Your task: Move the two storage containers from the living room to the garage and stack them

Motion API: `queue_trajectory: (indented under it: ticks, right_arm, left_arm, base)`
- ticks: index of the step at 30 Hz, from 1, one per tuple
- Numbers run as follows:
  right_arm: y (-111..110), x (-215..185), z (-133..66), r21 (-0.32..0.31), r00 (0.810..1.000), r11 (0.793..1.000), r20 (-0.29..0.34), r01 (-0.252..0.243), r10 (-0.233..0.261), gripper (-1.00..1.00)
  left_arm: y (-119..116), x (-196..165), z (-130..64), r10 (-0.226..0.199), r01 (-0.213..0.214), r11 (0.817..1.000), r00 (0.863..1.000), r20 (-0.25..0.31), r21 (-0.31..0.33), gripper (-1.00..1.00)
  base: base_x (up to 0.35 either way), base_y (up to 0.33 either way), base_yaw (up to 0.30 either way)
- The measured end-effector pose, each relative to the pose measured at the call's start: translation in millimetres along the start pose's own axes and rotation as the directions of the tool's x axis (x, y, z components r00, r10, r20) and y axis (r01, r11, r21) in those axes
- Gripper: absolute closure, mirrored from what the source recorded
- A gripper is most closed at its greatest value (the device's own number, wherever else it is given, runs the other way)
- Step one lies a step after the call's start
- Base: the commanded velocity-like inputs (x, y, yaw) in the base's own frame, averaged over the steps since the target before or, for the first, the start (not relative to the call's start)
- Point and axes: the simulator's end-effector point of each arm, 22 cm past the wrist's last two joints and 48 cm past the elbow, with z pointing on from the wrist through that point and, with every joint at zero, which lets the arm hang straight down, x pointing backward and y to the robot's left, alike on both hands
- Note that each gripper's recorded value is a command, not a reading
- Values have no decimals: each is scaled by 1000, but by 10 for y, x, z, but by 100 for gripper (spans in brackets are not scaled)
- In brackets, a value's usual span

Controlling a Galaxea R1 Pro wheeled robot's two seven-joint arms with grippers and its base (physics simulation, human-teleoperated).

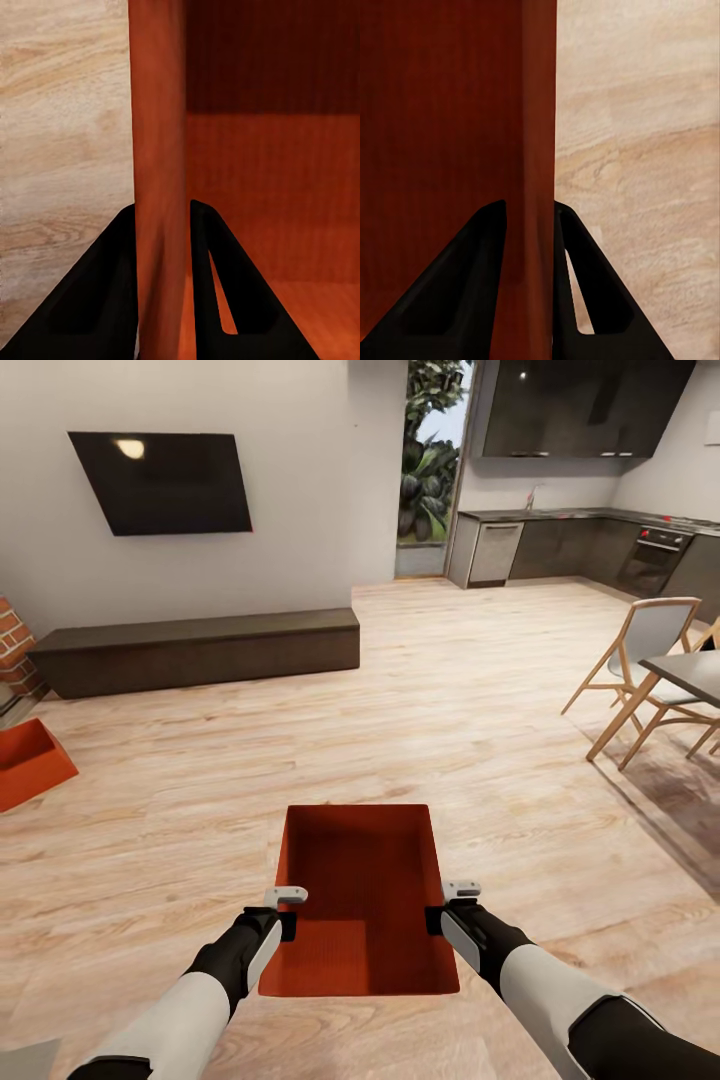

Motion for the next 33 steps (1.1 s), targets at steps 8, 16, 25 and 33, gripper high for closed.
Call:
queue_trajectory:
  ticks: [8,16,25,33]
  right_arm:
    - [-9,-29,-106,0,1000,1000,1,1,-1,100]
    - [-17,-53,-208,0,1000,1000,1,1,-1,100]
    - [-25,-72,-318,0,1000,1000,0,1,-1,100]
    - [-32,-89,-413,0,1000,1000,0,1,-1,100]
  left_arm:
    - [7,-26,-104,-1,1,1000,1000,1,1,100]
    - [15,-51,-206,-1,1,1000,1000,0,1,100]
    - [24,-72,-316,-1,1,1000,1000,0,1,100]
    - [32,-90,-411,-1,1,1000,1000,0,1,100]
  base:
    - [0,0,0]
    - [0,0,0]
    - [0,0,0]
    - [0,0,0]
